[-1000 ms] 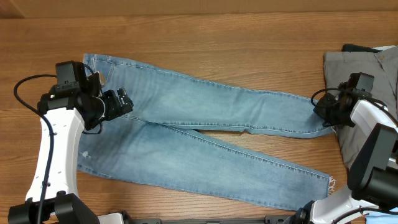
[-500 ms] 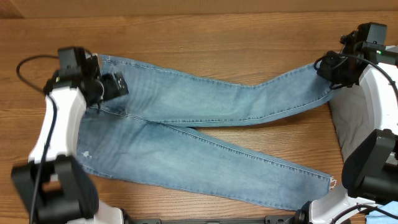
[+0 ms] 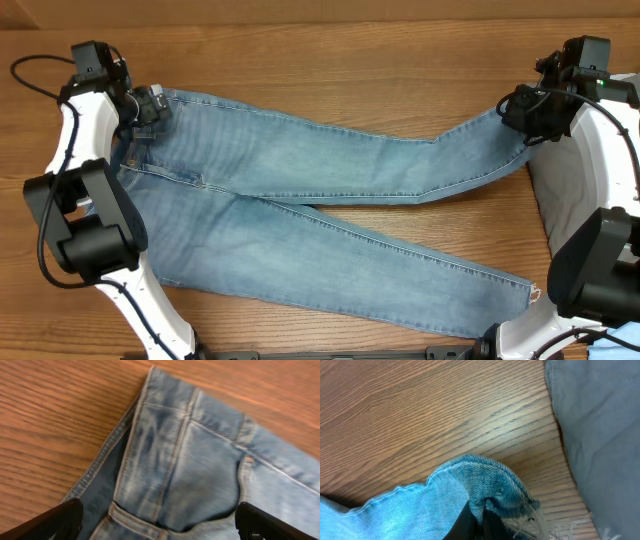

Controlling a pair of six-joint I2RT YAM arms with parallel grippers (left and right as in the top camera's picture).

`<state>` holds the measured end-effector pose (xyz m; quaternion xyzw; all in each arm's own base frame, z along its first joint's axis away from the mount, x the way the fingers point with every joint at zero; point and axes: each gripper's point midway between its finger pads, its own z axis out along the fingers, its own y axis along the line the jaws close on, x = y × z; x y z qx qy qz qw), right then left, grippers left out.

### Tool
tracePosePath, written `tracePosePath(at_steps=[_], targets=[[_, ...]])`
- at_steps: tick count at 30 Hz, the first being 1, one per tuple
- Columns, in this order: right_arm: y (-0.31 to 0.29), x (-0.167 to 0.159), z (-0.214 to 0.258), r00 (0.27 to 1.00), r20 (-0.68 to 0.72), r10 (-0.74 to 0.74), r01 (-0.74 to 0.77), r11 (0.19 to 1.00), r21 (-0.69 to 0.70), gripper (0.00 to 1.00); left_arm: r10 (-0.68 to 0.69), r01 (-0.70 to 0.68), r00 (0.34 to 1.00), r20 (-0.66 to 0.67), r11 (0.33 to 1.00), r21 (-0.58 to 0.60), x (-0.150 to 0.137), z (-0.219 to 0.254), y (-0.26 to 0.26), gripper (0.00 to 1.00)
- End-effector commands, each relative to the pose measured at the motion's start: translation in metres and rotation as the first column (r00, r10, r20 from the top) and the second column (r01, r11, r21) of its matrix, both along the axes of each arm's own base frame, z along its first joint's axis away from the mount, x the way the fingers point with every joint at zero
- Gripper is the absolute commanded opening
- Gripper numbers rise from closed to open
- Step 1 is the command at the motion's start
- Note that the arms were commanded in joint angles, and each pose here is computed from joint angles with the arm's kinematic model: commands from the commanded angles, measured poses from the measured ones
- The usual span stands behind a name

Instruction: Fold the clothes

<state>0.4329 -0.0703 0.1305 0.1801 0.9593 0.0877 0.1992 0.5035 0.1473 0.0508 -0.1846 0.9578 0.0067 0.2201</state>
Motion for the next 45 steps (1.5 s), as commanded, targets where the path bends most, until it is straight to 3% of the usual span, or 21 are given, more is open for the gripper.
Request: tracePosePath(at_steps=[1,5,6,8,10,11,12,16,19,23,27,34,36,37,38,39,40,45], targets=[[-0.002,0.006,0.011,1.000,0.030,0.006,-0.006,1.000,-0.016,0.04,-0.060,0.061,0.998,-0.027,0.997,0.039,0.008,-0.026,0.004,1.00],[-0.004,0.005,0.011,1.000,0.025,0.000,0.000,1.000,-0.029,0.04,-0.094,0.094,0.996,0.003,0.996,-0.005,0.022,-0.047,-0.007,1.00],[-0.004,0.005,0.011,1.000,0.025,0.000,0.000,1.000,-0.029,0.04,-0.114,0.115,0.993,0.007,0.993,-0.037,0.023,-0.054,-0.015,0.96],[-0.004,0.005,0.011,1.000,0.024,0.000,0.000,1.000,-0.029,0.04,-0.164,0.164,0.986,0.012,0.983,-0.077,0.025,-0.060,-0.030,0.73],[-0.004,0.005,0.011,1.000,0.025,0.000,0.000,1.000,-0.029,0.04,-0.175,0.176,0.984,0.021,0.982,-0.070,0.028,-0.057,-0.034,0.16],[-0.004,0.005,0.011,1.000,0.025,0.000,0.000,1.000,-0.029,0.04,-0.177,0.179,0.984,0.027,0.982,-0.068,0.031,-0.053,-0.035,0.07],[-0.005,0.005,0.011,1.000,0.027,0.000,0.000,1.000,-0.029,0.04,-0.172,0.173,0.985,0.028,0.983,-0.066,0.034,-0.044,-0.034,0.04],[-0.013,0.026,0.022,0.993,0.120,-0.007,0.015,0.997,-0.070,0.04,0.027,-0.025,0.998,0.058,0.999,-0.033,0.047,0.007,0.006,0.04],[-0.024,0.047,0.035,0.976,0.218,-0.016,0.042,0.992,-0.117,0.04,0.204,-0.203,0.970,0.133,0.979,-0.026,0.053,0.049,0.047,0.04],[-0.029,0.070,0.054,0.942,0.335,-0.014,0.063,0.989,-0.135,0.04,0.318,-0.318,0.932,0.176,0.948,-0.030,0.051,0.067,0.074,0.04],[-0.024,0.088,0.052,0.925,0.381,0.007,0.052,0.988,-0.143,0.04,0.353,-0.357,0.921,0.165,0.934,-0.006,0.044,0.065,0.086,0.04],[0.003,0.106,-0.006,0.950,0.309,0.049,-0.010,0.992,-0.127,0.05,0.397,-0.404,0.912,0.103,0.912,0.066,0.024,0.059,0.098,0.04],[0.003,0.105,-0.009,0.953,0.300,0.049,-0.012,0.992,-0.126,0.23,0.403,-0.409,0.910,0.095,0.910,0.066,0.021,0.058,0.101,0.04],[0.003,0.102,-0.011,0.958,0.282,0.049,-0.014,0.992,-0.123,0.56,0.395,-0.401,0.914,0.089,0.913,0.069,0.020,0.057,0.101,0.09],[0.001,0.098,-0.011,0.963,0.264,0.043,-0.011,0.993,-0.119,1.00,0.354,-0.359,0.933,0.070,0.929,0.085,0.018,0.055,0.099,0.54],[-0.001,0.094,-0.010,0.969,0.243,0.036,-0.008,0.993,-0.115,1.00,0.305,-0.308,0.951,0.046,0.946,0.103,0.016,0.053,0.097,0.72],[0.000,0.088,-0.009,0.977,0.210,0.035,-0.014,0.995,-0.099,1.00,0.258,-0.258,0.966,0.014,0.961,0.099,0.012,0.050,0.091,0.79],[0.000,0.061,-0.039,0.999,0.052,0.006,-0.002,0.996,-0.087,1.00,0.241,-0.251,0.953,-0.184,0.967,-0.034,-0.019,0.003,0.066,0.84]])
